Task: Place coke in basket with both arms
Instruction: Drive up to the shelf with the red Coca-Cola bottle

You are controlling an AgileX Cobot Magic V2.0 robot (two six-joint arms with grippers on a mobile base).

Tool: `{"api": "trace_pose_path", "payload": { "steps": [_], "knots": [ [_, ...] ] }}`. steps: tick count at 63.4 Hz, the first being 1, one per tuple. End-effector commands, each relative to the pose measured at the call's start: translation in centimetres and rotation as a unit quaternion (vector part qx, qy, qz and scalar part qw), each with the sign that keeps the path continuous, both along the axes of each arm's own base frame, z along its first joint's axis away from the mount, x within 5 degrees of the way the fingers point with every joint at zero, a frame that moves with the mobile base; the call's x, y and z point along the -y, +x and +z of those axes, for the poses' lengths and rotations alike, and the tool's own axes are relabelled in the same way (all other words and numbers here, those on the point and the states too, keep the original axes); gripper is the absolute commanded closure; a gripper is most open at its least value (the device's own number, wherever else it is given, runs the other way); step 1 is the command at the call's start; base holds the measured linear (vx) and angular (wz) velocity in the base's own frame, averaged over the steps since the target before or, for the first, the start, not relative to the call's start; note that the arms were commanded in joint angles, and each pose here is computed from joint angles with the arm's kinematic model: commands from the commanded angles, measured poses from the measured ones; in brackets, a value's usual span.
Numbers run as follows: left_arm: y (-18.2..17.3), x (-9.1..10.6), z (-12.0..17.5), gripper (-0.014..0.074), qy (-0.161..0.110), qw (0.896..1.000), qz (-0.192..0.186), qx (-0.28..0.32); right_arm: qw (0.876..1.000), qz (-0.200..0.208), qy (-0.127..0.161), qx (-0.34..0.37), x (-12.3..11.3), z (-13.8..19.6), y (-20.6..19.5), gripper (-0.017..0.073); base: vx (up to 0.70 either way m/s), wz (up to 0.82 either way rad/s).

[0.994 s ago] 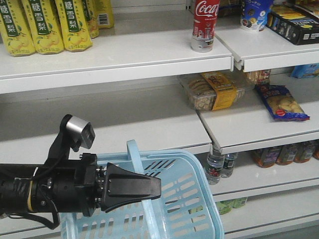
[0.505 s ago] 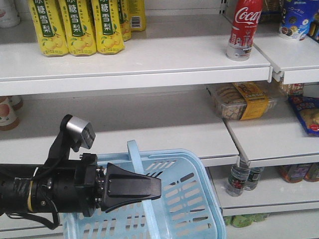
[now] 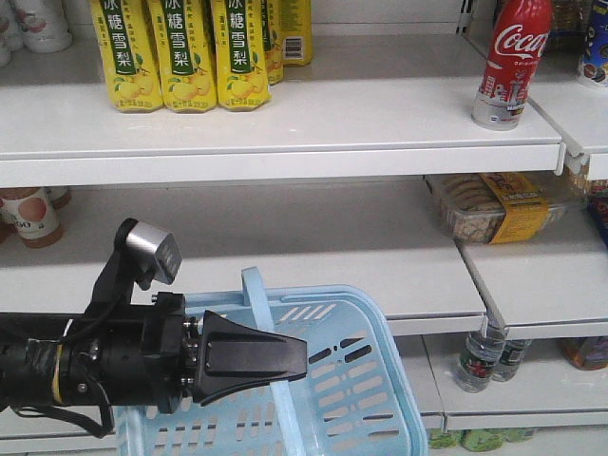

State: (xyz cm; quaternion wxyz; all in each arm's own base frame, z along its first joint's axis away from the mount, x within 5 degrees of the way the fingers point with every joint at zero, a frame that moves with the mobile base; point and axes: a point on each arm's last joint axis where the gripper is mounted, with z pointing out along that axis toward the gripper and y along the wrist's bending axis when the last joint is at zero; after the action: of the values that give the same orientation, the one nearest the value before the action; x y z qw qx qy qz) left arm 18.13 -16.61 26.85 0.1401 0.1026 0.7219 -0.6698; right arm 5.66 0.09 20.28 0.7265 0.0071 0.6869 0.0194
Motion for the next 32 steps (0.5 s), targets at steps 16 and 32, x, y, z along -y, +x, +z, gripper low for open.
{"api": "trace_pose_path", "payload": {
  "steps": [16,32],
  "knots": [
    [-1.45,-0.03,3.09,0.06,-0.108,0.992,-0.067,0.016,0.999,0.001,-0.005,0.039,-0.03,0.3,-0.12,0.0564,0.03,0.04],
    [-1.45,-0.03,3.09,0.06,-0.108,0.992,-0.067,0.016,0.999,0.001,-0.005,0.039,-0.03,0.31,-0.12,0.0564,0.02,0.01]
  ]
}}
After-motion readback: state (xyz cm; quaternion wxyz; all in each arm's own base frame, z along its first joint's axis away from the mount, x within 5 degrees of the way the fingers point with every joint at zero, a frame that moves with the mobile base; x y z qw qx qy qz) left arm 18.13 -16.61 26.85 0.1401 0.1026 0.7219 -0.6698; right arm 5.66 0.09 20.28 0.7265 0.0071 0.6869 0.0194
